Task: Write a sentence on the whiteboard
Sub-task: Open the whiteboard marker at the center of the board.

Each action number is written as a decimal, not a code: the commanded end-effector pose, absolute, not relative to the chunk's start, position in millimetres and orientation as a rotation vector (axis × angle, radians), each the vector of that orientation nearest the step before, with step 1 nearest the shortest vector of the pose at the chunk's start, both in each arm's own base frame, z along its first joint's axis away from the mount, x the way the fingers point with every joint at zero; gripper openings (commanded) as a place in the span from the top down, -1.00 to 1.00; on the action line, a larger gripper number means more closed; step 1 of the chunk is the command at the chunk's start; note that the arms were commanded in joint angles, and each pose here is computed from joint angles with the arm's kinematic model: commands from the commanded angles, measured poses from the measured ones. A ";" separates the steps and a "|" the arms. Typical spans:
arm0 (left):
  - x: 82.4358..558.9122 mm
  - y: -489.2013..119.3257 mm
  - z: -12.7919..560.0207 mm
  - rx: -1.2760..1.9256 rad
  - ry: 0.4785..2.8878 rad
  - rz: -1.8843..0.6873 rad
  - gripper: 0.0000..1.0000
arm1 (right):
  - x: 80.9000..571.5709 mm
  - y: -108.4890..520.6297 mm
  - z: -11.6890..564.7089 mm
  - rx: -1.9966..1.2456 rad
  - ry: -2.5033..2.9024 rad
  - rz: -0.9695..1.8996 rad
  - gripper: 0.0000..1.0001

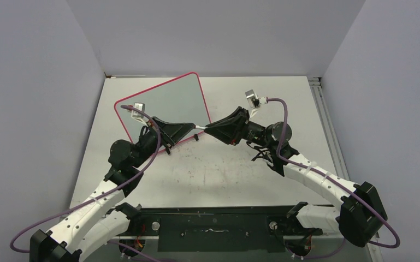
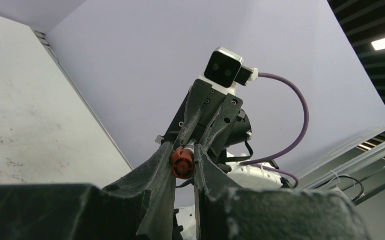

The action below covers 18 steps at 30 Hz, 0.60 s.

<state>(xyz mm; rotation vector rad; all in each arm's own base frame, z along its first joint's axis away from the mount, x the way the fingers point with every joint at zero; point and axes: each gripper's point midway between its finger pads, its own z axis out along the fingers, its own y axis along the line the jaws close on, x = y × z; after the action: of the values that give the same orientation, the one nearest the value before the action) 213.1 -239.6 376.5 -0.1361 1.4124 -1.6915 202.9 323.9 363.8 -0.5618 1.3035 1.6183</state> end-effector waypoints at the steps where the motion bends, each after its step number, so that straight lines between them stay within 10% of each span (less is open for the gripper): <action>1: 209.1 -233.5 394.9 -0.111 1.326 -1.691 1.00 | 198.7 321.9 377.5 -0.582 1.233 1.586 0.89; 18: 215.8 -195.8 400.5 -0.234 1.232 -1.634 1.00 | 200.5 318.6 374.5 -0.560 1.242 1.558 0.89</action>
<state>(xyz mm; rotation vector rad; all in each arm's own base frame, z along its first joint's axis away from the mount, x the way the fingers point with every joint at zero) 205.9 -226.8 370.9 -0.1534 1.4143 -1.6780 197.7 330.8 358.4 -0.5760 1.3210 1.6135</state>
